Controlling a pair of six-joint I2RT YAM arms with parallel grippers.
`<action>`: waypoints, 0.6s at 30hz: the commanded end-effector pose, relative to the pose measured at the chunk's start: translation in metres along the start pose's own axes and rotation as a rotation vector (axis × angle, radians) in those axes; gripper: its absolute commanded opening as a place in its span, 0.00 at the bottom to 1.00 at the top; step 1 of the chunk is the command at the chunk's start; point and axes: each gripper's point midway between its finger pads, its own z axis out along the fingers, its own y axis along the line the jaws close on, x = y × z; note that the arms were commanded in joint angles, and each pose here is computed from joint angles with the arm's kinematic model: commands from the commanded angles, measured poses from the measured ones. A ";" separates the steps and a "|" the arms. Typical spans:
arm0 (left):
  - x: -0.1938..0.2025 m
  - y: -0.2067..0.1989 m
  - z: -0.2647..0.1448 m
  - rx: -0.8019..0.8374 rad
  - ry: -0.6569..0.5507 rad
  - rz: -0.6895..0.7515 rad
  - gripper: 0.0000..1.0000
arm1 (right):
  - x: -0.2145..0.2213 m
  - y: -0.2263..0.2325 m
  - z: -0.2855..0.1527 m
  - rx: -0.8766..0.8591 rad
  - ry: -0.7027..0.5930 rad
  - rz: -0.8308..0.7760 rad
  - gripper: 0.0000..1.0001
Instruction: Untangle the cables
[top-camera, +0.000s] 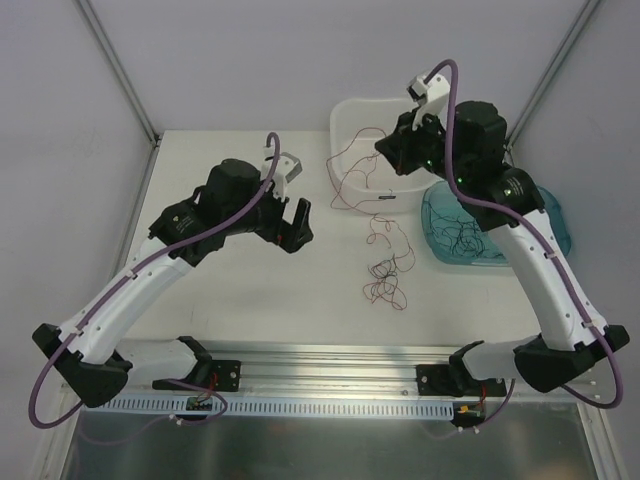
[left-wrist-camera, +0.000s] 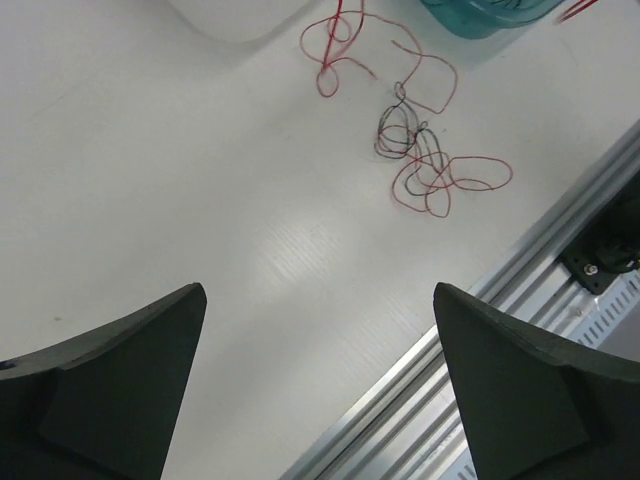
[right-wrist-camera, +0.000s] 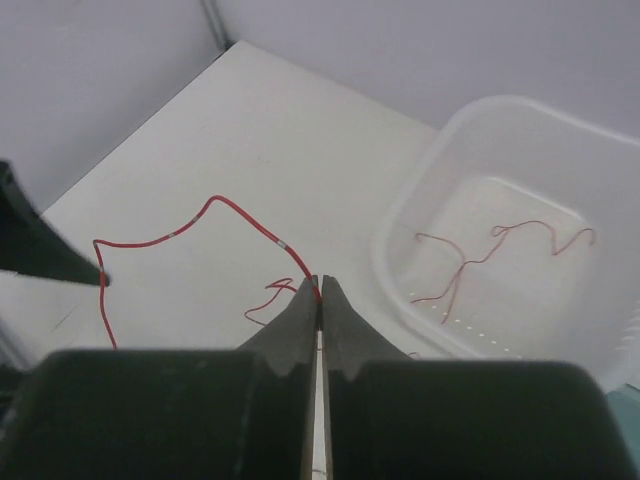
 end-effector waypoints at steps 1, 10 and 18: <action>-0.006 0.017 -0.016 -0.109 -0.101 -0.010 0.99 | -0.014 -0.049 0.002 0.231 -0.001 -0.019 0.01; 0.087 0.064 0.004 -0.300 -0.050 -0.048 0.99 | -0.053 -0.138 0.032 0.524 -0.140 0.083 0.01; 0.137 0.085 0.028 -0.377 0.041 -0.052 0.99 | -0.027 -0.198 0.082 0.620 -0.090 0.134 0.21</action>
